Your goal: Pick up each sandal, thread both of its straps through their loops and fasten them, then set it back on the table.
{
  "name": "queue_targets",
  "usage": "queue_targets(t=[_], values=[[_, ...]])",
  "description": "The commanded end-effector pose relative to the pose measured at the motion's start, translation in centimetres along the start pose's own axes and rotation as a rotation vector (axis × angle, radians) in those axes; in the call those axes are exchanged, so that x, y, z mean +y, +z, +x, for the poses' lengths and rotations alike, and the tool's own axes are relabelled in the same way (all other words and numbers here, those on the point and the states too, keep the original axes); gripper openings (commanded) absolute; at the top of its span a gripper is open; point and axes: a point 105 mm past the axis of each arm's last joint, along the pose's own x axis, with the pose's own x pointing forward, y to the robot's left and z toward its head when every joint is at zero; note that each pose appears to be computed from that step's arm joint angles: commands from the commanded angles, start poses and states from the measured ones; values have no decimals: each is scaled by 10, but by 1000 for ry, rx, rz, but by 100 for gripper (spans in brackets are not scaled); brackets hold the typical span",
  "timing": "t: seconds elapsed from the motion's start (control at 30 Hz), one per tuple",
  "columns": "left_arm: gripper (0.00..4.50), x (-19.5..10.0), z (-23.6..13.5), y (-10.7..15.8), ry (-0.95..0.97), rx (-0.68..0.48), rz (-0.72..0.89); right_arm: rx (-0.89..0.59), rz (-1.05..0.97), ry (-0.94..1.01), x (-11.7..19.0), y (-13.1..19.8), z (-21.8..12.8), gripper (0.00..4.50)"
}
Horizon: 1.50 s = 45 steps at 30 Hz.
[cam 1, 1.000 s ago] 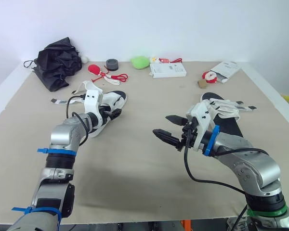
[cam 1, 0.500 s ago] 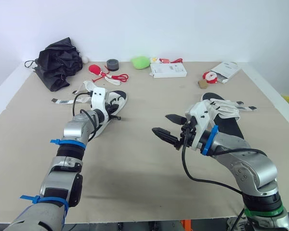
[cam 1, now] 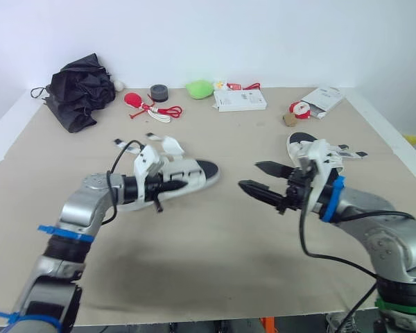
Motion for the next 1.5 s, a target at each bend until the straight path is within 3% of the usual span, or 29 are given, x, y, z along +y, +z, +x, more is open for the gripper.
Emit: queue_targets(t=[0.03, 0.23, 0.5, 0.6, 0.87, 1.23, 1.5], values=[[5, -21, -7, 8, -149, 16, 172, -14, 16, 25, -6, 9, -11, 424], [5, -38, -10, -7, -271, 21, 303, 51, 34, 69, -12, 3, -15, 424], [5, -46, -1, -7, -313, -40, 314, 112, 38, 220, 9, -10, -8, 424], [0, -42, 5, -13, -284, -20, 321, 192, -4, 173, -3, -27, 4, 352], [0, -34, 24, -7, -207, -60, 284, 259, -56, 354, 3, -35, 20, 5], [0, -45, 33, 10, -241, -108, 131, 342, -111, 446, -2, -46, 48, 5], [0, -49, 35, 9, -242, -86, 105, 348, -111, 506, 8, -52, 60, 5]])
